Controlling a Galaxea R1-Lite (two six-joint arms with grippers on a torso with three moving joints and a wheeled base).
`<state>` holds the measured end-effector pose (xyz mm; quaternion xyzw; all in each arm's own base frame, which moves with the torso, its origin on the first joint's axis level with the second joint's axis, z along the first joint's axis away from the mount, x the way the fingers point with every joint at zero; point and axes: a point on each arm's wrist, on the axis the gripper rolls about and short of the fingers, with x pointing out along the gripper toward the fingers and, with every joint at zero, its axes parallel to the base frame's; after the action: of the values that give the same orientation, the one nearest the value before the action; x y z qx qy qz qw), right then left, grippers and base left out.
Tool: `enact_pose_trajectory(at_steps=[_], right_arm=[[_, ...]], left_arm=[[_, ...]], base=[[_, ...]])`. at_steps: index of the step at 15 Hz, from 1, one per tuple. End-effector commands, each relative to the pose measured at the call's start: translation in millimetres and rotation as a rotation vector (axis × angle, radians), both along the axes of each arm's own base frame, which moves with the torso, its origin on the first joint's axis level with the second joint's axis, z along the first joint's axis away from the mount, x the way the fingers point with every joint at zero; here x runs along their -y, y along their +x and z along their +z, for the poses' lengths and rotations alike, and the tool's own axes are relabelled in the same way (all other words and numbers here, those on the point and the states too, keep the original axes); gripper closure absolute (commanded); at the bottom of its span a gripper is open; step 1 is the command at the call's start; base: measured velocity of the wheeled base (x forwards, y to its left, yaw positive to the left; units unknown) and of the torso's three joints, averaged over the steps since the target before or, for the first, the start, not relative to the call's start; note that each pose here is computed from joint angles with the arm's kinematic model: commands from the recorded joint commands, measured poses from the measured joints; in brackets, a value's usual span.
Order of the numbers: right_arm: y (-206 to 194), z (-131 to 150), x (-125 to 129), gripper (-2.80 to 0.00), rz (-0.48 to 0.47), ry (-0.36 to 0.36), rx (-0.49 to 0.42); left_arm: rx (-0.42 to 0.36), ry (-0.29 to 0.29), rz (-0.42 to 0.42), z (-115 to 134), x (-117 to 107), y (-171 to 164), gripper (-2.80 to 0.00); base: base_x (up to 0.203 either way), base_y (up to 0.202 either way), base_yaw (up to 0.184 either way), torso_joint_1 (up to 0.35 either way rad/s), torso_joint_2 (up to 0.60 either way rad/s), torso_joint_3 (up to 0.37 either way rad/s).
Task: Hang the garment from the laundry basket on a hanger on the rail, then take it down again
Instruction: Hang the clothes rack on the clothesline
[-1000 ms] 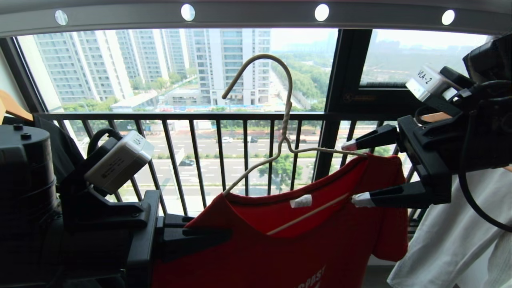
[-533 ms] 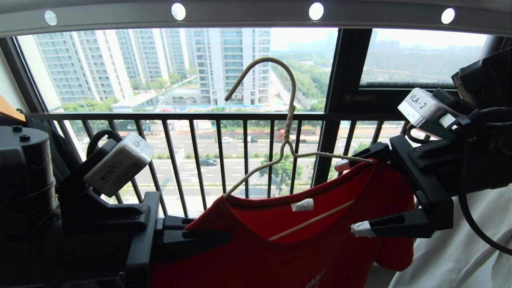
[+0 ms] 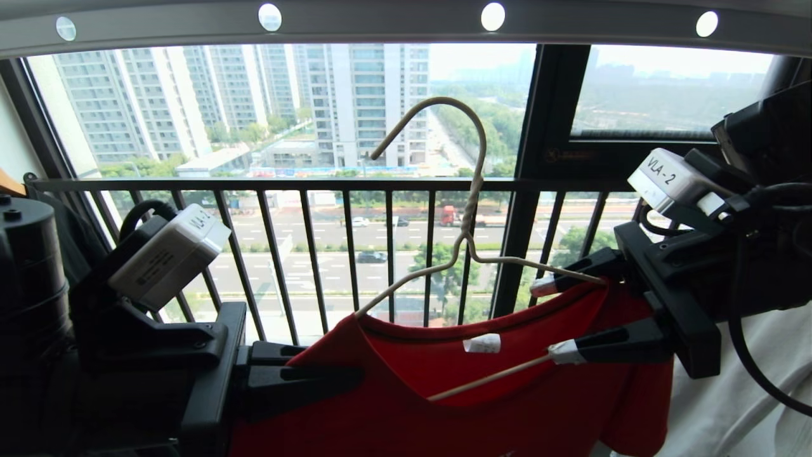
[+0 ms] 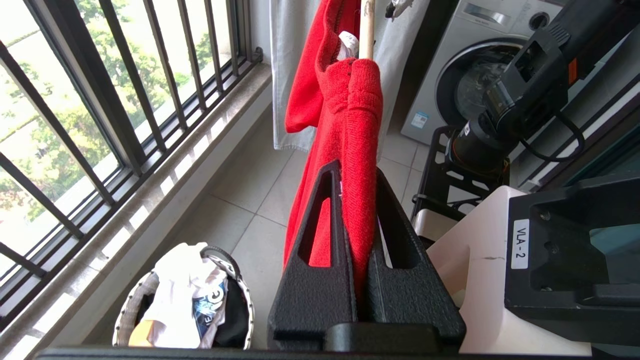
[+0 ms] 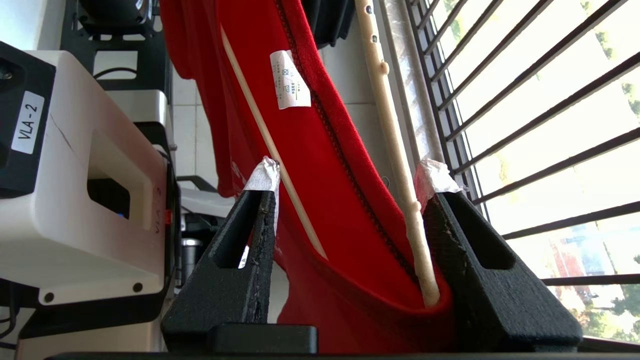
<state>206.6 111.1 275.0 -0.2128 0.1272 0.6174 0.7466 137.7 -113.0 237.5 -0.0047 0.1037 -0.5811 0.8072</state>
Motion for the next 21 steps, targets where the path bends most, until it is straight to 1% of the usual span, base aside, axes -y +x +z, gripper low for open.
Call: enact_pose_trajectory(at_steps=[1,15,16,21], right_arm=[[0.2,-1.3,-0.7,0.00,0.007,-0.003,-0.006],[-8.4,3.9,3.6,0.00,0.003,-0.001,-0.005],[-8.5,4.0,3.6,0.00,0.003,-0.001,-0.004],[-7.8,4.6,3.4,0.00,0.001,-0.001,-0.001]], left_arm=[[0.008,-0.007,-0.001,1.5,-0.6,-0.9,0.00],[0.005,-0.010,-0.001,1.5,-0.6,-0.9,0.00],[0.001,-0.008,0.001,0.6,-0.4,-0.2,-2.80],[0.011,-0.013,0.001,2.3,-1.6,-2.0,-2.80]], base=[[0.000,0.000,0.000,0.000,0.00,0.000],[0.000,0.000,0.000,0.000,0.00,0.000],[0.000,0.000,0.000,0.000,0.00,0.000],[0.000,0.000,0.000,0.000,0.00,0.000]])
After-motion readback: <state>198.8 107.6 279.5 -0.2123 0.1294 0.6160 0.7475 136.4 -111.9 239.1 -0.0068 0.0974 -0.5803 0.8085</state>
